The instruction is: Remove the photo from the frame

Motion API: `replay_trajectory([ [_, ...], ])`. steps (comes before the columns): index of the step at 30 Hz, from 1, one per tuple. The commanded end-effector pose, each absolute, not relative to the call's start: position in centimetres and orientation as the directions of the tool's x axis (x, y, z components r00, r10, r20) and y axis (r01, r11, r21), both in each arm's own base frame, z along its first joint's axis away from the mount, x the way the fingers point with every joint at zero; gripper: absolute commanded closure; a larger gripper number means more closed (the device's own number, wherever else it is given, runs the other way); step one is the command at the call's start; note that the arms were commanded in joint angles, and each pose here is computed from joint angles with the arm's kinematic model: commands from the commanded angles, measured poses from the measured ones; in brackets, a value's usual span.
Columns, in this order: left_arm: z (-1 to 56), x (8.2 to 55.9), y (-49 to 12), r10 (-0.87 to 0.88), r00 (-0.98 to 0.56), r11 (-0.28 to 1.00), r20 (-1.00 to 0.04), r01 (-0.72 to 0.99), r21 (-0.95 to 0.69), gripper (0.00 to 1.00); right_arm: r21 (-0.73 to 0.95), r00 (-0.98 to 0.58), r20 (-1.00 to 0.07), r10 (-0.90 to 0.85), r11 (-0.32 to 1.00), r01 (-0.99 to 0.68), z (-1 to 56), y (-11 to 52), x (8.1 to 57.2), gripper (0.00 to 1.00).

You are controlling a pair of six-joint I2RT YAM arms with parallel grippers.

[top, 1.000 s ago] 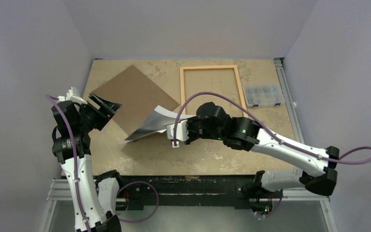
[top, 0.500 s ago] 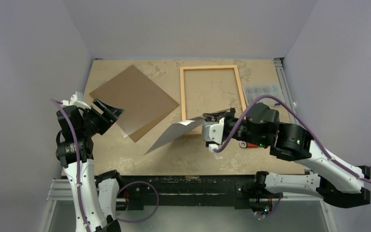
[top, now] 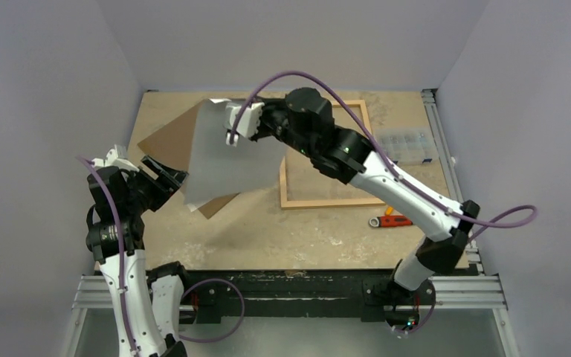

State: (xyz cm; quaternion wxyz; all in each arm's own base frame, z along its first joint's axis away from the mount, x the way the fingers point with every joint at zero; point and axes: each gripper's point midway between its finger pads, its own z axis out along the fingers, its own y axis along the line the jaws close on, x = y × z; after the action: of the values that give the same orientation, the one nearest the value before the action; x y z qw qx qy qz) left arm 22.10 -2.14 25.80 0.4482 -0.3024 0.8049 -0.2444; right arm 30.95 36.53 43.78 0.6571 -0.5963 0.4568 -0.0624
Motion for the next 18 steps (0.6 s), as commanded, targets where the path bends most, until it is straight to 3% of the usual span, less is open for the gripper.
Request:
replay_trajectory([
  [1,25.9,22.0,-2.0,-0.689,-0.408,0.716,-0.599,-0.258,-0.648,0.32,-0.865,0.679,-0.493,-0.544,0.390,-0.315,51.8,38.1,33.4,1.00],
  [9,25.5,21.9,-2.0,-0.674,-0.420,0.731,-0.608,-0.258,-0.632,0.33,-0.906,0.754,-0.398,-0.522,0.355,-0.232,53.7,43.1,36.2,1.00],
  [18,25.1,21.7,0.1,-0.674,-0.374,0.739,-0.638,-0.357,-0.571,0.34,-0.917,0.749,-0.395,-0.531,0.186,-0.352,40.3,45.4,36.2,1.00],
])
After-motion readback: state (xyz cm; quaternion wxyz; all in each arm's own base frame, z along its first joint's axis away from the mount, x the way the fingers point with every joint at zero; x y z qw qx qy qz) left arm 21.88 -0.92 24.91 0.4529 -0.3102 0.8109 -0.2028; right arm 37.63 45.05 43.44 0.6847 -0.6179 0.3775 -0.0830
